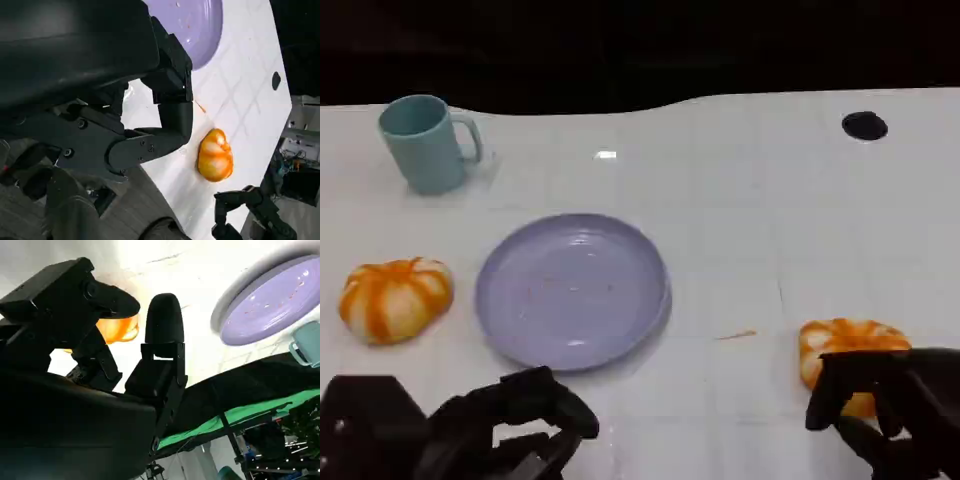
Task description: Grasp the bread from the table and place it into the plate.
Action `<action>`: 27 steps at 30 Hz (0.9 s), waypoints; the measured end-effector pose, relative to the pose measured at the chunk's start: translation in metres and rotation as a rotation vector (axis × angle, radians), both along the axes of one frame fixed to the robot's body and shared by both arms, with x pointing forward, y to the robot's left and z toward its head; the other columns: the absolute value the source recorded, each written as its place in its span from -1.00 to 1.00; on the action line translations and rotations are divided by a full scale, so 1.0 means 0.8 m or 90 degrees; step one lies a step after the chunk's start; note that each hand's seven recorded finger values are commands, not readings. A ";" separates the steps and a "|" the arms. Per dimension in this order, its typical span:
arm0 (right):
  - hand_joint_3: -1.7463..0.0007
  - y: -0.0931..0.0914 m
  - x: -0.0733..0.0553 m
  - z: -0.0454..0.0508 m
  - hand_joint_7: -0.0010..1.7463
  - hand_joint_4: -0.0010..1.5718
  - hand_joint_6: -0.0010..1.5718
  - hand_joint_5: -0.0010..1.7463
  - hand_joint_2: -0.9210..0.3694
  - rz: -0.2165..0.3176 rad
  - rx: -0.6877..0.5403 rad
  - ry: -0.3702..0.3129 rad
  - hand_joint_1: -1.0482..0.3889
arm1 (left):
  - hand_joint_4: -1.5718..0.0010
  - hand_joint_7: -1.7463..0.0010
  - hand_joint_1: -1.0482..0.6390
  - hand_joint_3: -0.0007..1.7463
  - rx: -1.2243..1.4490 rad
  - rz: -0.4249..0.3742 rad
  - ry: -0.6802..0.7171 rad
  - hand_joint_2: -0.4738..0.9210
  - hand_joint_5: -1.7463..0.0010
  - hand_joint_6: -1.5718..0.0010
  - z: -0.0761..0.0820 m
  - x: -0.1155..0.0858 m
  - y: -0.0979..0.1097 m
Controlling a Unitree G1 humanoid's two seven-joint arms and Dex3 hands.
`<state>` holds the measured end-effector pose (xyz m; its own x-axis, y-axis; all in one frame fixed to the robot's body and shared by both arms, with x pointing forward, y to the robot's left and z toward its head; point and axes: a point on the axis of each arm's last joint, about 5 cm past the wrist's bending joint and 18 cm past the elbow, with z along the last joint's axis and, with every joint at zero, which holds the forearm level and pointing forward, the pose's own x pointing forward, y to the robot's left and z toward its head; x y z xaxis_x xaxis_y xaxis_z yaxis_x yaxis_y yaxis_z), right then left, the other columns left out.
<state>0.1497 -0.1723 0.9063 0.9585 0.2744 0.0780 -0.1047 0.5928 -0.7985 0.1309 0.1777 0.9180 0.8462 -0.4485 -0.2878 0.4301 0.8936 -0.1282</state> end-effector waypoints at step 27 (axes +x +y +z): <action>-0.16 0.000 0.000 0.000 0.33 0.16 0.20 1.00 -0.12 0.005 -0.003 0.008 0.42 | 0.18 -0.62 -0.18 -0.35 -0.002 0.001 -0.002 1.00 -1.00 0.22 0.001 0.000 0.001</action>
<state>0.1498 -0.1722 0.9062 0.9574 0.2815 0.0643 -0.1193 0.5883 -0.7998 0.1308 0.1783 0.9189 0.8478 -0.4474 -0.2846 0.4285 0.8942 -0.1294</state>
